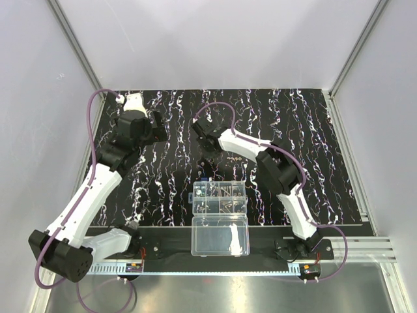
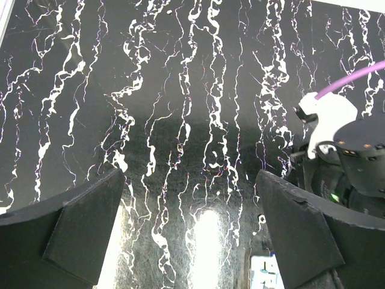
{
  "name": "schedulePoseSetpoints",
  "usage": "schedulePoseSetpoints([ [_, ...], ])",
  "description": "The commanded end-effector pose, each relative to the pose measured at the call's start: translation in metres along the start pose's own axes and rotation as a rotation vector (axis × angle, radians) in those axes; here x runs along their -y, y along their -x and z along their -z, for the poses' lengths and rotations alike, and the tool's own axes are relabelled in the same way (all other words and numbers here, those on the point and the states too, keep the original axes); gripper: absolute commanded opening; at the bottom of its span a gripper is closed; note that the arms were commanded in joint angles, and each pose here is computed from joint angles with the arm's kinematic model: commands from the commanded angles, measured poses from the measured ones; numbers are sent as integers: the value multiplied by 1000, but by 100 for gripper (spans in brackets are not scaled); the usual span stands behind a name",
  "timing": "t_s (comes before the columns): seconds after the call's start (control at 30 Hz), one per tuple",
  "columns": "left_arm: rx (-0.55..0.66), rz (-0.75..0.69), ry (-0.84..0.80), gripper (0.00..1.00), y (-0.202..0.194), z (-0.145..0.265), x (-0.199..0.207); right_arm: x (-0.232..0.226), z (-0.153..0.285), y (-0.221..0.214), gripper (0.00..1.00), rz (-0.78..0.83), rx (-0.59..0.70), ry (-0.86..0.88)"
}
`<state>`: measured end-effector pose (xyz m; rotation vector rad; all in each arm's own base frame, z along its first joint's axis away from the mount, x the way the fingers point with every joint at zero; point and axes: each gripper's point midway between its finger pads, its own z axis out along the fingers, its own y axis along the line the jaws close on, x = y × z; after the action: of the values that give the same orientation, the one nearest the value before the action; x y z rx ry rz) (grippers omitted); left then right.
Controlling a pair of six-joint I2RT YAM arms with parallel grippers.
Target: Sort the screws and nuts into containers
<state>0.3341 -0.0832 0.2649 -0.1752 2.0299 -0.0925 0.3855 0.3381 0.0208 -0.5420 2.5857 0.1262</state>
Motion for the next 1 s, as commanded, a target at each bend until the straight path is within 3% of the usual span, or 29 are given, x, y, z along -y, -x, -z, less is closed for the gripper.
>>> schedulePoseSetpoints([
  [0.0, 101, 29, -9, 99, 32, 11, 1, -7, 57, 29, 9, -35, 84, 86],
  [0.2, 101, 33, -16, 99, 33, 12, 3, -29, 102, 14, 7, -29, 103, 157],
  [0.43, 71, 29, -20, 99, 26, 6, 5, -72, 140, -46, 7, 49, 66, 228],
  [0.63, 98, 43, -22, 99, 34, 14, 4, -99, 146, -92, 7, 74, 11, 280],
  [0.97, 106, 54, -48, 99, 35, 18, 7, -132, 141, -119, 8, 126, -28, 338],
])
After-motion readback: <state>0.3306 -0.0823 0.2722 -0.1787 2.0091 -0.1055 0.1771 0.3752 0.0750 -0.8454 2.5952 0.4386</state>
